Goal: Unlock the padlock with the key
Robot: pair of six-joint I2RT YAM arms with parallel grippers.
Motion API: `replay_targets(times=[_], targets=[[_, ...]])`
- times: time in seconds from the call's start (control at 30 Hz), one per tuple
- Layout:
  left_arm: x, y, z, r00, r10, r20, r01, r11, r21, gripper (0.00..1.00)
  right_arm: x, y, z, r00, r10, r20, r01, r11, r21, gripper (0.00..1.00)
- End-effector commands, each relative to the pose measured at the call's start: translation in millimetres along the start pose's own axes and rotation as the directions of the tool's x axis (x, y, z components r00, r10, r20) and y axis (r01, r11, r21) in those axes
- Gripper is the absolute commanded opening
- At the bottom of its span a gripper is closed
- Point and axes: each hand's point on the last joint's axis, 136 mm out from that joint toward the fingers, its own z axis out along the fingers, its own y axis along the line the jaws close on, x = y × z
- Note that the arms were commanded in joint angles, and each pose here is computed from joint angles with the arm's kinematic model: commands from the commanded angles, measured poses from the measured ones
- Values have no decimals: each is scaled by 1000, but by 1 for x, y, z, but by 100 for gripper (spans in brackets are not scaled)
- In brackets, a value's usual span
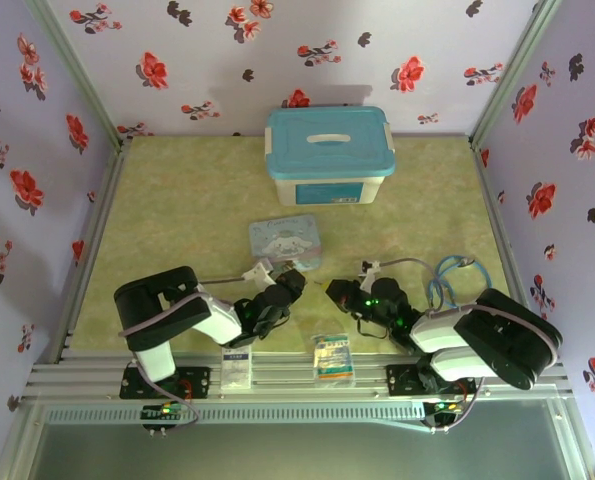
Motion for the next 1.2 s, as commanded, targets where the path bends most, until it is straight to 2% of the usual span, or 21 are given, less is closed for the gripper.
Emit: replay_targets(times=[0.0,0.23,0.43,0.7,1.17], targets=[[-13,-17,0,994,-96,55,91,992,90,0,3,15,6,1000,-9,4,10,999,-44,0],[-14,-23,-3,991,-126,46,121,987,102,0,7,20,11,1000,19,23,-16,993,-120,0],[-17,-20,-5,988,-141,55,135,986,99,0,15,17,18,1000,-21,19,23,994,-103,0],[-16,-21,-7,985,-164,56,157,982,108,0,13,1,22,999,10,32,-8,999,-50,0],[-19,-18,-12,981,-179,70,170,978,119,0,11,1,26,999,21,43,-19,999,-49,0]])
